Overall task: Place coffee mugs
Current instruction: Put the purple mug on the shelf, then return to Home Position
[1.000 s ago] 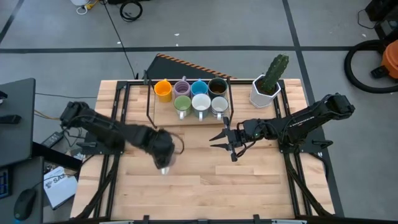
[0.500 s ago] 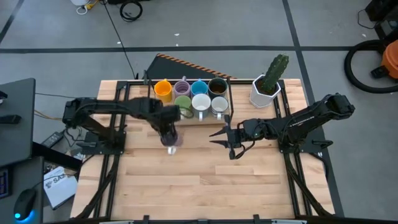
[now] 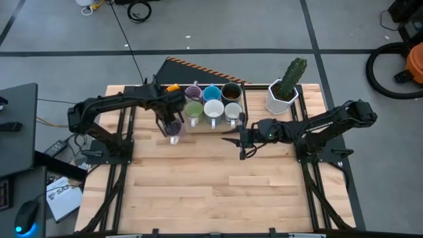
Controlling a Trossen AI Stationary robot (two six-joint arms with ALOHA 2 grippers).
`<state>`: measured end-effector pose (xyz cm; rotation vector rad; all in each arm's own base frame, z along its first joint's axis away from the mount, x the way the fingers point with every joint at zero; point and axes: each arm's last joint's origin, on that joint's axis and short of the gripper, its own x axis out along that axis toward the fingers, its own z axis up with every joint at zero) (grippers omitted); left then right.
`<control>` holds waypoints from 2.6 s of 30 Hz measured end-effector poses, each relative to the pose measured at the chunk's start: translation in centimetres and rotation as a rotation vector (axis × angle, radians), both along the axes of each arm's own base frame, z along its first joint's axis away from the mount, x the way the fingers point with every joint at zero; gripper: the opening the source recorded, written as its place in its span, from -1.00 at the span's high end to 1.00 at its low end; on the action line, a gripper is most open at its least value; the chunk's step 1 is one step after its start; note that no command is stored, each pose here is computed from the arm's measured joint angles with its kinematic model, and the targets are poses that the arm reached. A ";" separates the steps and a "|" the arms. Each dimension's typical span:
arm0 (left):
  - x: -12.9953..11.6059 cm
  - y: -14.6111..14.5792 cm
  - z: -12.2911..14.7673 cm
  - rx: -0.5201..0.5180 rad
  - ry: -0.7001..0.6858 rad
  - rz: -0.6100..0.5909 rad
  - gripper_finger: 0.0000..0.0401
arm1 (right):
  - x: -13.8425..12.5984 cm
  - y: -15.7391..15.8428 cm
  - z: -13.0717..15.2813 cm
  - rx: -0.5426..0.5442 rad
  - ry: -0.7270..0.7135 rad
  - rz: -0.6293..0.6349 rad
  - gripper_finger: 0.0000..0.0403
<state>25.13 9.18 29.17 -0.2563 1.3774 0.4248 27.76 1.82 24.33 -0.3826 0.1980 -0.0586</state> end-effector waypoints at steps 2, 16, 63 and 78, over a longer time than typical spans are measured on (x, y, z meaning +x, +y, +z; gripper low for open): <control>-0.3 0.8 0.0 0.017 0.005 -0.003 0.89 | 0.0 -0.1 0.1 0.003 -0.012 0.009 0.58; -1.0 5.9 -1.5 0.036 0.037 -0.003 0.89 | 0.1 -0.1 0.2 0.009 -0.018 0.034 0.58; -0.4 7.1 -2.1 0.109 0.048 0.006 0.58 | 0.1 -0.1 0.2 0.010 -0.017 0.033 0.57; -0.2 7.3 -2.0 0.168 0.055 0.008 0.58 | 0.1 -0.1 0.1 0.010 -0.016 0.032 0.57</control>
